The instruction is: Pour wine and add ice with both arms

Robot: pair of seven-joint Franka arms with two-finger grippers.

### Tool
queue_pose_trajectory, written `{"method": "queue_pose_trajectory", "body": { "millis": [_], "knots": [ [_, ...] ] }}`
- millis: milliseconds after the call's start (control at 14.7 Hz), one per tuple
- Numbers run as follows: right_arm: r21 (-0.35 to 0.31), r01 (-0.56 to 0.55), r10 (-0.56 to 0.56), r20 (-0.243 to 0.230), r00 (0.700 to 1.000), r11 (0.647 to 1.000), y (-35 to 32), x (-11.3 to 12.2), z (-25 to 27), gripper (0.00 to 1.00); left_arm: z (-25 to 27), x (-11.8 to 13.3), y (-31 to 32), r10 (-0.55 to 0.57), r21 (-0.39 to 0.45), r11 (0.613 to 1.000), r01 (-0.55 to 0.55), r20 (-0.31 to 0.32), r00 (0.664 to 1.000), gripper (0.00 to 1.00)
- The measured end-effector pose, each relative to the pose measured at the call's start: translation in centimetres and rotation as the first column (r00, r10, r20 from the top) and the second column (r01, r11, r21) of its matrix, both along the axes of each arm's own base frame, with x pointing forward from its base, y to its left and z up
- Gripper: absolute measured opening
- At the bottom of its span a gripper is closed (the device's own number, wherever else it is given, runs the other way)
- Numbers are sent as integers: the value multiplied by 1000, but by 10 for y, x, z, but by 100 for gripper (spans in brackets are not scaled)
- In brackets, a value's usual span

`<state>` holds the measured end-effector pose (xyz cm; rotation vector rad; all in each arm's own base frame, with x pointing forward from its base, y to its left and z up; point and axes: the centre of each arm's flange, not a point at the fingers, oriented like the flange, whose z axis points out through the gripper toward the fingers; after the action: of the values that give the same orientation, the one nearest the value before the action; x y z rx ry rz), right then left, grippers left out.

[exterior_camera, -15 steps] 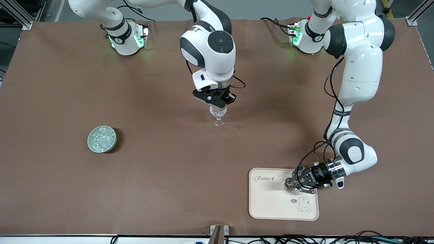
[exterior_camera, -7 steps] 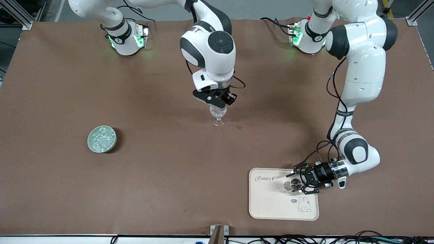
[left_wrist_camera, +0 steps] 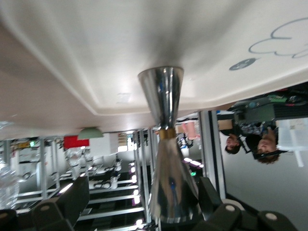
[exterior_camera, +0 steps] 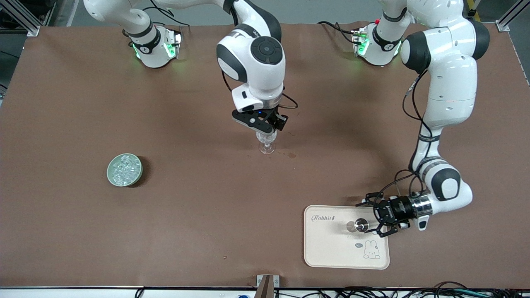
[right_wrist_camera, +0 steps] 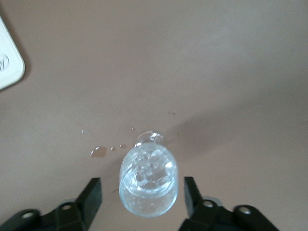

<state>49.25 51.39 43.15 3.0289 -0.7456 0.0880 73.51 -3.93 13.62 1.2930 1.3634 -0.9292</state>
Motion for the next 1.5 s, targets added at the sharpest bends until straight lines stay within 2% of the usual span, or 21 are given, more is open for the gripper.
{"method": "queue_pose_trajectory", "body": {
  "millis": [136,272,408,476,612,749,885,1021,1157,1225,1293,1429,1497],
  "knots": [
    [-4,-8,8,3,1000,1000,-38,17,47,100,10,-7,29,-63,-27,998,63,-2,998,100],
    [-1,-29,29,9,1000,1000,-90,34,98,100,17,-12,52,-86,-31,996,86,-4,996,100],
    [-5,-56,56,35,998,998,-149,52,143,100,20,-14,58,-108,-21,994,108,1,994,100],
    [-11,-67,68,46,997,998,-182,61,162,100,25,-14,57,-122,-12,992,122,25,992,100],
    [-24,-89,90,47,995,996,-254,77,191,100,40,-11,59,-159,39,987,156,112,981,100],
    [-37,-104,106,32,994,994,-329,89,210,100,62,-12,70,-256,156,962,224,232,938,100],
    [-47,-133,134,9,991,990,-395,95,221,100,92,-15,86,-392,303,908,291,366,844,100],
    [-53,-173,173,-10,985,983,-451,97,226,100,125,-18,109,-530,448,834,322,491,691,100],
    [-58,-231,230,-21,973,971,-500,97,230,100,155,-23,132,-646,568,754,330,551,528,100],
    [-60,-255,254,-24,967,965,-522,95,232,100,170,-26,142,-697,621,709,334,544,468,100],
    [-61,-267,266,-27,964,962,-544,92,234,100,187,-30,150,-745,673,658,339,516,422,100],
    [-49,-262,261,-34,965,964,-576,80,234,100,225,-35,159,-831,766,542,345,429,354,100],
    [-32,-258,257,-30,966,966,-583,72,233,100,246,-38,159,-872,810,472,348,372,319,100]
  ]
}}
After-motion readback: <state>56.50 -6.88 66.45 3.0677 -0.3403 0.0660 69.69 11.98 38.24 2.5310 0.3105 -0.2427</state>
